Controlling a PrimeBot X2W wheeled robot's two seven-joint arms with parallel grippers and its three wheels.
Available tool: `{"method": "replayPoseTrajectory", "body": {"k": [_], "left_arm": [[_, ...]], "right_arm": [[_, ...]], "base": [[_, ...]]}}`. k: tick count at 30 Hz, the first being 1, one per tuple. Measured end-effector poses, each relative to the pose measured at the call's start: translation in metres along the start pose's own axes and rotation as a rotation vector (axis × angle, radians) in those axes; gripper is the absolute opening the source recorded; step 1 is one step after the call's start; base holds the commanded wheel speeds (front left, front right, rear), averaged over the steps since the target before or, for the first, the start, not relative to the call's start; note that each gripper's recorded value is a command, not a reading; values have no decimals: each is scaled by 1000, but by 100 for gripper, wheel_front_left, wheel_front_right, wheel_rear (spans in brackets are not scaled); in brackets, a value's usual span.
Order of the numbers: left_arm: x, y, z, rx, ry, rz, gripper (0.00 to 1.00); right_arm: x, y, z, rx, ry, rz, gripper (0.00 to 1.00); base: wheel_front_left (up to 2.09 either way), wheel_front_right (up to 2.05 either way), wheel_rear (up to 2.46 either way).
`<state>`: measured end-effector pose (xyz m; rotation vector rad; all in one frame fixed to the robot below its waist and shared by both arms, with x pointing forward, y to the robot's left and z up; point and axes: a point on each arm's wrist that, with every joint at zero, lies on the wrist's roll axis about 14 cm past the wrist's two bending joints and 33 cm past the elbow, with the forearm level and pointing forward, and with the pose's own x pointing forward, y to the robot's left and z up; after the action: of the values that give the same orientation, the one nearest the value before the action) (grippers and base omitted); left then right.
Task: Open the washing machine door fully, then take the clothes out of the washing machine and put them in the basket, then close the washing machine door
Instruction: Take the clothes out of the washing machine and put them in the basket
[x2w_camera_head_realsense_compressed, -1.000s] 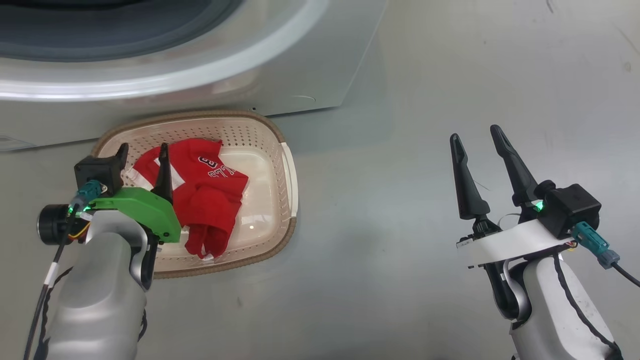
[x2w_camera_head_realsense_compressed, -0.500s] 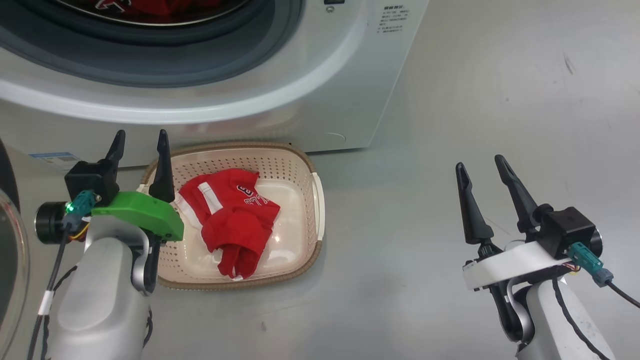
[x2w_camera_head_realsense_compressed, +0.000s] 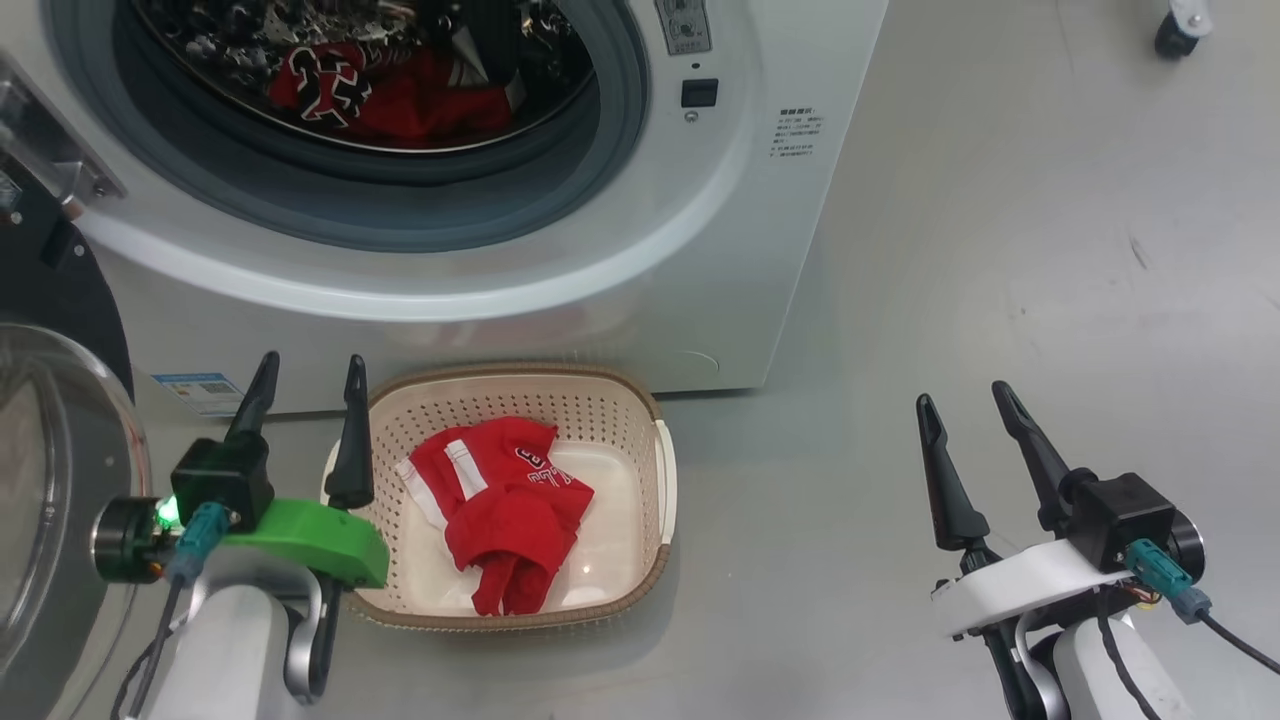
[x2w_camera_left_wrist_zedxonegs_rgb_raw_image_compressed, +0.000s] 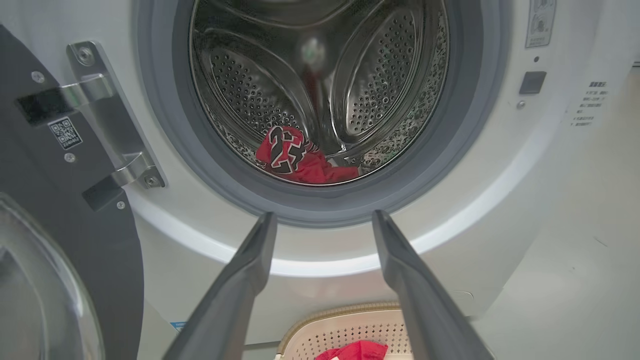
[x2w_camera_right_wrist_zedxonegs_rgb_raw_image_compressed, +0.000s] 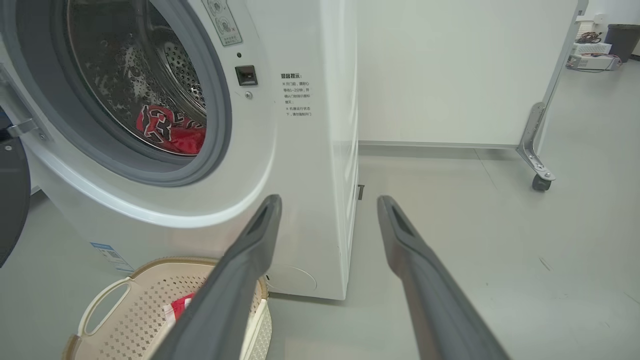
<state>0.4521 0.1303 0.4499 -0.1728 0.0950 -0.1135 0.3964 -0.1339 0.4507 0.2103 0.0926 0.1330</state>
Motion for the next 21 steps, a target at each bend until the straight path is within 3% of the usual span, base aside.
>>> {"method": "replayPoseTrajectory", "body": {"k": [21], "left_arm": [[-81,-6,23,-2,-82,24,100]], "right_arm": [[-41,11,21,-20,-59,1,100]], "base": [[0,0,0]]}}
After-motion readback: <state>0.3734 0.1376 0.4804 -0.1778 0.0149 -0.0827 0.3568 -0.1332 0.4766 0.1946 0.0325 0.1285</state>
